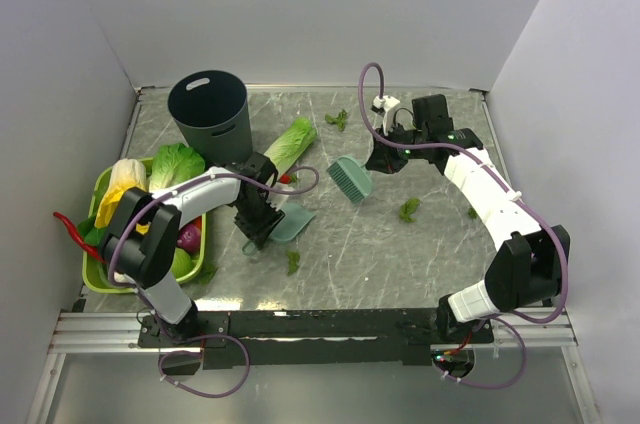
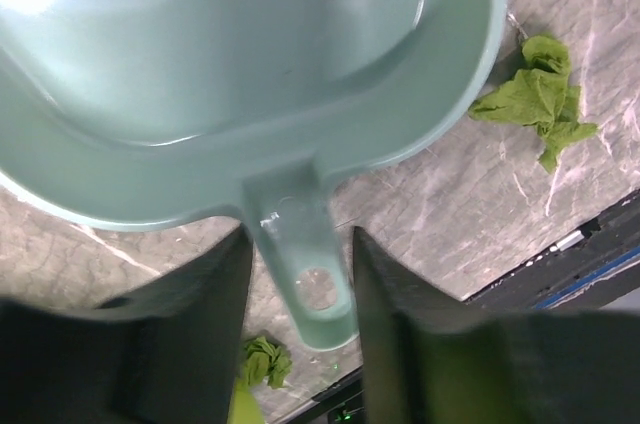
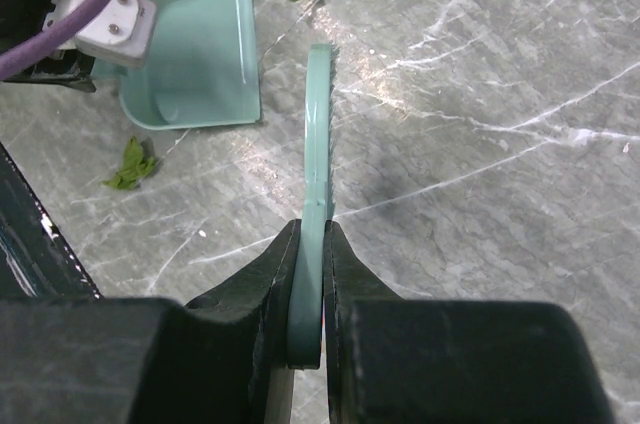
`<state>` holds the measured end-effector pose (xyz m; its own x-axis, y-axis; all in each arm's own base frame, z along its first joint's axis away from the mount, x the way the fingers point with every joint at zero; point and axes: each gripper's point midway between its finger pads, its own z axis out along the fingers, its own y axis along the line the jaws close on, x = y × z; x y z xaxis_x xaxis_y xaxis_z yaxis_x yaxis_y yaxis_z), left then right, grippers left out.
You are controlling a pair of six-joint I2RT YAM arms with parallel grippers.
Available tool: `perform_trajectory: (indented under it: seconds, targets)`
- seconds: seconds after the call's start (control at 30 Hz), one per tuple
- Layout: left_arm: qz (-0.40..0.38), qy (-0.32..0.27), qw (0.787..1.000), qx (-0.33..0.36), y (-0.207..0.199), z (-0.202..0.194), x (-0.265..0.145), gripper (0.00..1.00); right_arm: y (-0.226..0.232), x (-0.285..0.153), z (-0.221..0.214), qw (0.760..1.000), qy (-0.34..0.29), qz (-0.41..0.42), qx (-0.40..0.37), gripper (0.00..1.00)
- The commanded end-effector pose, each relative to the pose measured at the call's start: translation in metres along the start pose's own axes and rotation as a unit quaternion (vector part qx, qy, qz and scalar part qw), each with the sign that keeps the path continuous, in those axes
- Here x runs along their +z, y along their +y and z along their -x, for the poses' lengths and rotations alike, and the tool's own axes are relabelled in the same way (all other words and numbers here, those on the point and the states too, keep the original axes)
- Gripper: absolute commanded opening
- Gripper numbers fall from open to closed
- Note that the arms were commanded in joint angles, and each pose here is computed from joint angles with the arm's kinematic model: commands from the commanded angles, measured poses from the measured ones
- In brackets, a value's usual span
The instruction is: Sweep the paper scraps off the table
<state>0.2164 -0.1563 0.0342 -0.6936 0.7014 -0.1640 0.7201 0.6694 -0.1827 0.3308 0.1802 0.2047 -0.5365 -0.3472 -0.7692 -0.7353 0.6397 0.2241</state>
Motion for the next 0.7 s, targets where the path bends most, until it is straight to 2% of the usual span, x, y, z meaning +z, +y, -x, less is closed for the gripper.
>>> perform_trajectory:
  seconds: [0.0, 0.2, 0.3, 0.33, 0.53, 0.67]
  targets:
    - [-0.020, 0.002, 1.000, 0.023, -0.006, 0.001, 0.001, 0.42, -0.005, -0.006, 0.024, 0.999, -0.029, -0.009, -0.018, 0.00]
    - [-0.032, -0.003, 0.999, 0.031, -0.012, -0.001, -0.006, 0.24, -0.003, -0.010, 0.020, 0.999, -0.025, -0.016, -0.019, 0.00]
    - [-0.047, -0.019, 0.997, 0.051, -0.019, 0.001, -0.013, 0.09, -0.006, -0.012, 0.019, 0.999, -0.018, -0.022, -0.016, 0.00]
    - [-0.045, -0.023, 0.997, 0.055, -0.018, 0.002, -0.016, 0.01, -0.008, -0.010, 0.016, 1.000, -0.012, -0.024, -0.014, 0.00]
    - [-0.023, -0.094, 0.993, 0.064, -0.014, 0.018, -0.048, 0.01, -0.004, -0.016, 0.010, 1.000, 0.012, -0.021, -0.010, 0.00]
    - [-0.004, -0.163, 0.986, 0.044, -0.010, 0.029, -0.079, 0.01, 0.030, -0.024, -0.001, 0.998, 0.030, 0.038, -0.031, 0.00]
